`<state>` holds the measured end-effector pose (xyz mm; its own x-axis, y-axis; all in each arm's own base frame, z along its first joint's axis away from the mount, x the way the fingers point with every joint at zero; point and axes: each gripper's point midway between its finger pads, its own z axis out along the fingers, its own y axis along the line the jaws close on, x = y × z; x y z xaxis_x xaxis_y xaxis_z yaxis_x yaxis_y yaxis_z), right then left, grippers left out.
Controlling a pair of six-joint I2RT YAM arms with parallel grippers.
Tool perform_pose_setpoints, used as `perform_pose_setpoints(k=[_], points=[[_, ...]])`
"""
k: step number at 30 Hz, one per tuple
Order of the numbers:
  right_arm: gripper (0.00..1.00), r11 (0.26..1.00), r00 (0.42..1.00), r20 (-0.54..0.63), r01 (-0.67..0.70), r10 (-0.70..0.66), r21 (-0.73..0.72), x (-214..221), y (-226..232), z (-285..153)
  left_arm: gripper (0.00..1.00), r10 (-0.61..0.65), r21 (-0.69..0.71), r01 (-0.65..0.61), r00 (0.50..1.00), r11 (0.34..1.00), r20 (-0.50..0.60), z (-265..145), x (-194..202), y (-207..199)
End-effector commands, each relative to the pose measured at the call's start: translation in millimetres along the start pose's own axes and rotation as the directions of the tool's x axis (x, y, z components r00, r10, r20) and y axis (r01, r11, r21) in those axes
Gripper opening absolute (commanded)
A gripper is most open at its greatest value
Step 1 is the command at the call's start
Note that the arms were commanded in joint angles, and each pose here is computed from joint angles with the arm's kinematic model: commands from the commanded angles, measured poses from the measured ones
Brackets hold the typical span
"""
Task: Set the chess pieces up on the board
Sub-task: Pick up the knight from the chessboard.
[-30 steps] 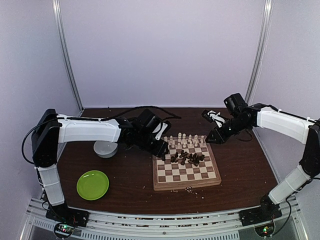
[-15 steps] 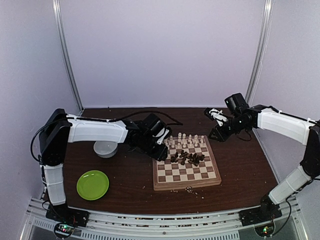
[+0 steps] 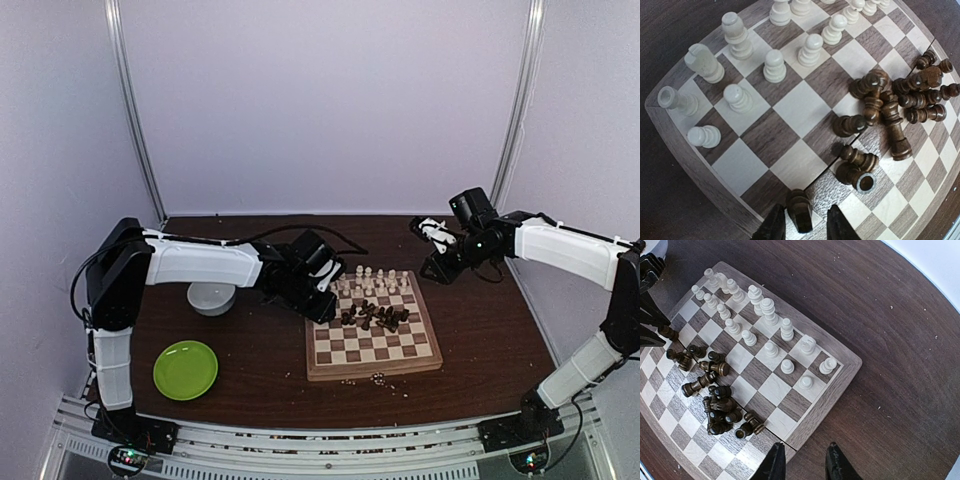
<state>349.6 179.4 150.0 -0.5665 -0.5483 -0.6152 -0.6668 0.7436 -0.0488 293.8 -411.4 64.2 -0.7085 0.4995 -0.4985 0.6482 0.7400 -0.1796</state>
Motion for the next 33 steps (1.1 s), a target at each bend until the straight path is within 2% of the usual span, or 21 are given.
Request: perform_pose_setpoints(k=[1, 24, 29, 33], points=[[0.30, 1.000, 1.000, 0.016, 0.010, -0.010, 0.025, -1.8, -4.4, -5.2, 0.28, -0.004, 0.002, 0.004, 1.000, 1.000, 0.023, 0.6, -8.2, -4.0], [0.30, 1.000, 1.000, 0.010, 0.005, -0.005, 0.015, -0.3, -3.0, -3.9, 0.09, 0.003, -0.020, -0.003, 1.000, 1.000, 0.031, 4.7, -12.7, -0.9], [0.30, 1.000, 1.000, 0.007, 0.004, -0.004, 0.019, 0.2, -3.9, -3.6, 0.00, 0.020, -0.019, -0.019, 0.999, 1.000, 0.044, -2.9, -15.5, -2.7], [0.30, 1.000, 1.000, 0.006, 0.006, -0.006, 0.024, 0.4, -4.4, -3.3, 0.00, 0.075, -0.029, -0.074, 0.996, 0.997, 0.043, -19.9, -13.5, -7.1]])
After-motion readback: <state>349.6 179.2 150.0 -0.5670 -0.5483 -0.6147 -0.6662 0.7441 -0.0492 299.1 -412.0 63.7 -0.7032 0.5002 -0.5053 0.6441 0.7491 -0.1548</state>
